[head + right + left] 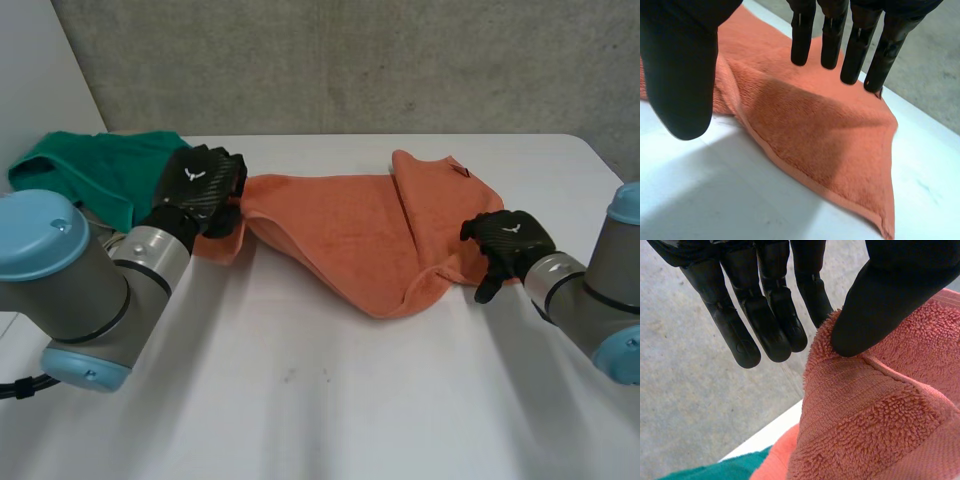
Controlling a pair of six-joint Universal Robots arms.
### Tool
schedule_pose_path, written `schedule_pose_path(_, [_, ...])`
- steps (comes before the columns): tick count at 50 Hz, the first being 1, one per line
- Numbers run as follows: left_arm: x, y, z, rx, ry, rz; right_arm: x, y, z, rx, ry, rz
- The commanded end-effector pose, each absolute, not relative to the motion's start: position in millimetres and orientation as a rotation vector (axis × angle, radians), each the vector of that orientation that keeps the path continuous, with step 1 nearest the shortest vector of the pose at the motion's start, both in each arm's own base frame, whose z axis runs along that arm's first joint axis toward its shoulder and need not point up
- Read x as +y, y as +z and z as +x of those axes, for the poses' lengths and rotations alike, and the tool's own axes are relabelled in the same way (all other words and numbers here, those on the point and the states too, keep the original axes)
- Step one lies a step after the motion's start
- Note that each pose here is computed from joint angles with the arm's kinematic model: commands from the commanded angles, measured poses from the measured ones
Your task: Fold the laundry.
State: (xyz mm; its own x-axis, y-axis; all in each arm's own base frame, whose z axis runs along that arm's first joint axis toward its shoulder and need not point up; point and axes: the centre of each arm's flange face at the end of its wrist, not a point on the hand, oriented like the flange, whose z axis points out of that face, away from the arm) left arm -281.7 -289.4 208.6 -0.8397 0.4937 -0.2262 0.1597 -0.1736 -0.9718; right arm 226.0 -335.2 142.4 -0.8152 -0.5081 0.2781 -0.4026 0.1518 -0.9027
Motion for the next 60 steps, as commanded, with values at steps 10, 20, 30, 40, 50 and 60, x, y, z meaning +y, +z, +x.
schedule_pose_path(10, [-288.8, 230.4, -270.5, -1.821, 2.191, -0.718, -361.8, 182.5, 181.4, 2.349, -1.698, -0.629])
schedule_pose_path(20, [-291.1, 244.8, -258.1, -1.805, 2.243, -0.686, -369.5, 163.9, 185.3, 2.397, -1.654, -0.944])
schedule_pose_path(30, [-294.5, 249.8, -257.7, -1.787, 2.264, -0.681, -386.9, 139.2, 189.3, 2.395, -1.632, -0.981])
schedule_pose_path(40, [-302.7, 250.6, -251.7, -1.793, 2.288, -0.662, -403.2, 129.6, 190.4, 2.362, -1.709, -1.153])
schedule_pose_path(50, [-303.9, 250.6, -251.6, -1.792, 2.289, -0.662, -411.7, 116.9, 189.8, 2.364, -1.705, -1.178])
schedule_pose_path(60, [-306.6, 254.2, -251.7, -1.78, 2.302, -0.655, -419.0, 112.8, 190.0, 2.361, -1.721, -1.177])
